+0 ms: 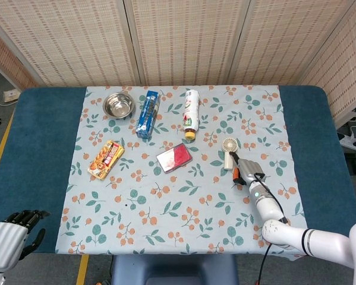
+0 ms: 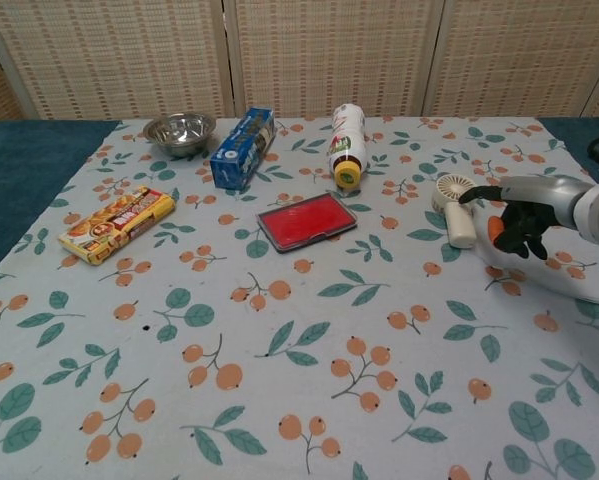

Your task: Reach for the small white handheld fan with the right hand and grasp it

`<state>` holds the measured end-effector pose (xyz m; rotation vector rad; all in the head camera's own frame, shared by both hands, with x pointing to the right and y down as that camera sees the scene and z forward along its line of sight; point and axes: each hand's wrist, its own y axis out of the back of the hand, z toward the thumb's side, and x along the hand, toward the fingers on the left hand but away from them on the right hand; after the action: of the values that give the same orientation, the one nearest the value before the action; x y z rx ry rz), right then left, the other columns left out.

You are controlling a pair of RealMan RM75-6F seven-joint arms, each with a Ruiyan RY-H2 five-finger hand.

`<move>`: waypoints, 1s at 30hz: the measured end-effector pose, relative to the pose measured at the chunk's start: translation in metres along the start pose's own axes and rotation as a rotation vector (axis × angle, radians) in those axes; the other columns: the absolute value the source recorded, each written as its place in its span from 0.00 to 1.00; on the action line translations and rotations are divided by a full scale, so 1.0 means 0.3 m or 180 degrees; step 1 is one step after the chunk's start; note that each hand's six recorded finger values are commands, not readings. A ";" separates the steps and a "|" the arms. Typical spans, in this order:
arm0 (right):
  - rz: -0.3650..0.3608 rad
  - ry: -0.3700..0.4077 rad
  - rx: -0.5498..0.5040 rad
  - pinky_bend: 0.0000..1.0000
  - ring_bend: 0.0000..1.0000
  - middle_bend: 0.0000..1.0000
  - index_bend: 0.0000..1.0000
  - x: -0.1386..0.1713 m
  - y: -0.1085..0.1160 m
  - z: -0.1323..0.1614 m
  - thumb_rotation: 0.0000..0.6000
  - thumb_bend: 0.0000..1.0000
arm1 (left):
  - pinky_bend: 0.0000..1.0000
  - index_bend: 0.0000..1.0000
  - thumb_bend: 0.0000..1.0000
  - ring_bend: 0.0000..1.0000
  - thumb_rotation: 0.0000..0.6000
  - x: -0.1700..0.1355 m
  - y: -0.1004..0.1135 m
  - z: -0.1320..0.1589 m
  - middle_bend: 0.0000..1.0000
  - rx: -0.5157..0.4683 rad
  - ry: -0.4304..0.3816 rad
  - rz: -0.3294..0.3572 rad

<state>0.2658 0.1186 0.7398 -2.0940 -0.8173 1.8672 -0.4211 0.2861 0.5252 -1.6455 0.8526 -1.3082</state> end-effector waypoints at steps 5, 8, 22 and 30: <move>0.0013 -0.0019 -0.0003 0.71 0.69 0.83 0.00 -0.003 -0.003 -0.009 1.00 0.93 | 0.51 0.35 0.43 0.39 1.00 0.001 0.001 0.001 0.42 -0.0002 0.0002 0.0000; 0.0022 -0.0025 -0.0004 0.71 0.69 0.83 0.00 -0.006 -0.006 -0.011 1.00 0.93 | 0.50 0.35 0.43 0.39 1.00 0.001 0.000 -0.001 0.42 -0.0002 0.0007 -0.0004; 0.0067 -0.0072 0.0014 0.71 0.69 0.83 0.00 -0.014 -0.030 -0.036 1.00 0.93 | 0.50 0.35 0.43 0.39 1.00 -0.002 0.009 -0.009 0.42 -0.0019 0.0026 0.0024; 0.0095 -0.0136 -0.0021 0.71 0.69 0.83 0.00 -0.031 -0.040 -0.068 1.00 0.93 | 0.50 0.35 0.43 0.39 1.00 -0.001 0.014 -0.011 0.42 -0.0028 0.0030 0.0041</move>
<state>0.2819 0.1277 0.7571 -2.0884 -0.8072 1.9334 -0.4243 0.2840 0.5217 -1.6395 0.8743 -1.3059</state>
